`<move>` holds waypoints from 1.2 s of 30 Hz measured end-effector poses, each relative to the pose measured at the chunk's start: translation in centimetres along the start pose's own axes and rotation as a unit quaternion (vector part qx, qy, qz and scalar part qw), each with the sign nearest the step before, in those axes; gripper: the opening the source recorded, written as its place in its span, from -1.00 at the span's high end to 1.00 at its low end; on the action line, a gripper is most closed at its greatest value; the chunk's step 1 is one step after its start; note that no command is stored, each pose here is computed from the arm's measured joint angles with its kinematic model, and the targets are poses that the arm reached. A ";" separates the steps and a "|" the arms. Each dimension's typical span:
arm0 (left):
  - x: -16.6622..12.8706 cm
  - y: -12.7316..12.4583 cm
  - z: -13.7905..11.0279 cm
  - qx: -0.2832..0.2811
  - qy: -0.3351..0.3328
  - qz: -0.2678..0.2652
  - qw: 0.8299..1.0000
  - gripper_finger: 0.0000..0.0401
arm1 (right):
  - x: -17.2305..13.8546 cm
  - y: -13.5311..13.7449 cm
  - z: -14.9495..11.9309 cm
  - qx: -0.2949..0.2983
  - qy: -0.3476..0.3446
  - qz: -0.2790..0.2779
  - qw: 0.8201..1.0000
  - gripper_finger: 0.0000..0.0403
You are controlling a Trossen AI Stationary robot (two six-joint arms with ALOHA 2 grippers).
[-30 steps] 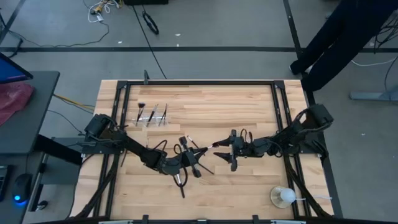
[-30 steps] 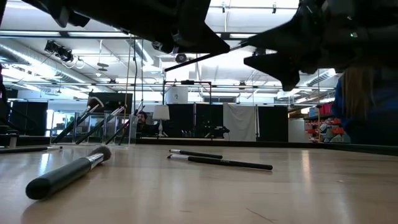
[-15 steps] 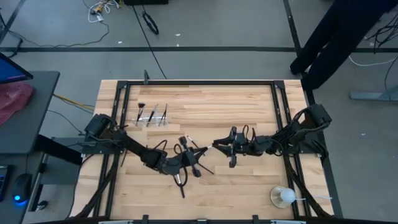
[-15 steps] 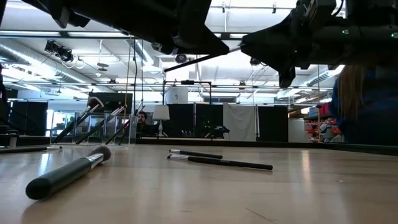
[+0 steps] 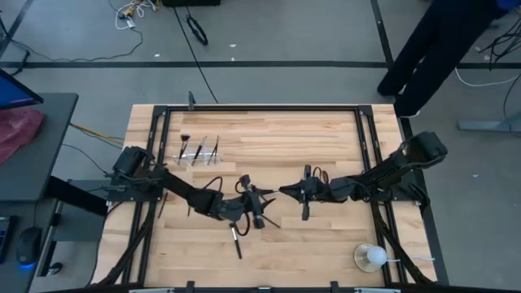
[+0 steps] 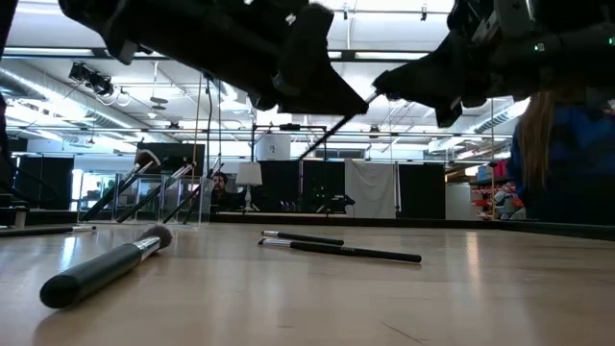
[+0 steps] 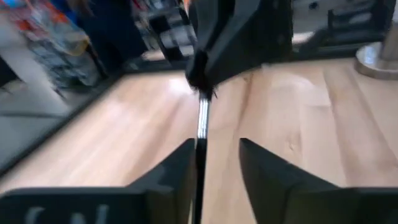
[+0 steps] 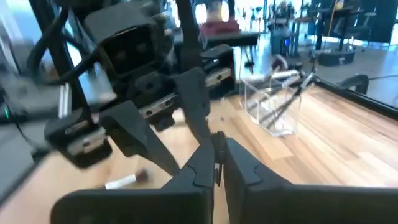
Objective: Put items in baskets/containers
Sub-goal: Put the eye groomer brush into the transparent organizer
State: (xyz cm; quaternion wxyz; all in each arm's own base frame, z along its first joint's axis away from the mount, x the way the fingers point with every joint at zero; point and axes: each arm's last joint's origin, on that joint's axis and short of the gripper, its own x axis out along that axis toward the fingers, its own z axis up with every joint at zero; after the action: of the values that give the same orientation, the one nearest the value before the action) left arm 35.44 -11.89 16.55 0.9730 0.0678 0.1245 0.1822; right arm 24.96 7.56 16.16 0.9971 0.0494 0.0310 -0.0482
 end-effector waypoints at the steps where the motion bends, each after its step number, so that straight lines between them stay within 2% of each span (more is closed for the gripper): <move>1: 0.2 0.2 -0.2 -0.006 0.008 -0.007 1.000 0.24 | 0.0 0.0 0.3 -0.012 0.013 -0.002 1.000 0.95; 5: 0.9 0.9 -0.4 -0.016 0.022 -0.025 0.999 0.05 | 0.4 0.6 1.3 -0.066 0.072 -0.004 0.995 0.95; 9: 1.3 1.3 -0.5 -0.025 0.027 -0.036 0.999 0.08 | 1.2 1.2 2.0 -0.095 0.110 0.000 0.989 0.95; 13: 1.4 1.3 -0.5 -0.029 0.029 -0.051 0.998 0.33 | 1.4 1.4 2.1 -0.101 0.117 0.001 0.988 0.95; 19: 1.4 1.3 -0.5 -0.024 0.031 -0.058 0.998 0.88 | 1.4 1.4 2.1 -0.098 0.116 0.001 0.988 0.93; 21: 1.4 1.3 -0.5 -0.024 0.030 -0.050 0.998 0.91 | 1.4 1.4 2.1 -0.095 0.116 0.002 0.989 0.88; 25: 1.0 1.2 -0.3 -0.027 0.028 -0.021 0.999 0.88 | 1.4 1.3 2.1 -0.096 0.115 -0.007 0.989 0.69; 29: -0.6 1.8 0.8 -0.025 0.042 0.036 0.998 0.91 | 1.0 1.0 1.3 -0.070 0.126 -0.018 0.989 0.53; 32: -2.5 3.3 1.3 -0.029 0.065 0.104 0.992 0.91 | 0.4 0.8 0.5 -0.045 0.135 -0.021 0.990 0.46; 36: -5.3 6.5 1.5 -0.064 0.074 0.183 0.978 0.90 | -0.6 0.8 -0.4 -0.010 0.117 -0.012 0.993 0.42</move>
State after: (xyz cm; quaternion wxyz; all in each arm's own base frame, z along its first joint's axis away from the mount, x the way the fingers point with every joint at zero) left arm 28.81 -8.01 20.28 0.9137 0.0128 0.1699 0.3689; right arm 24.43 8.41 15.85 0.9865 0.0442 0.1481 -0.0540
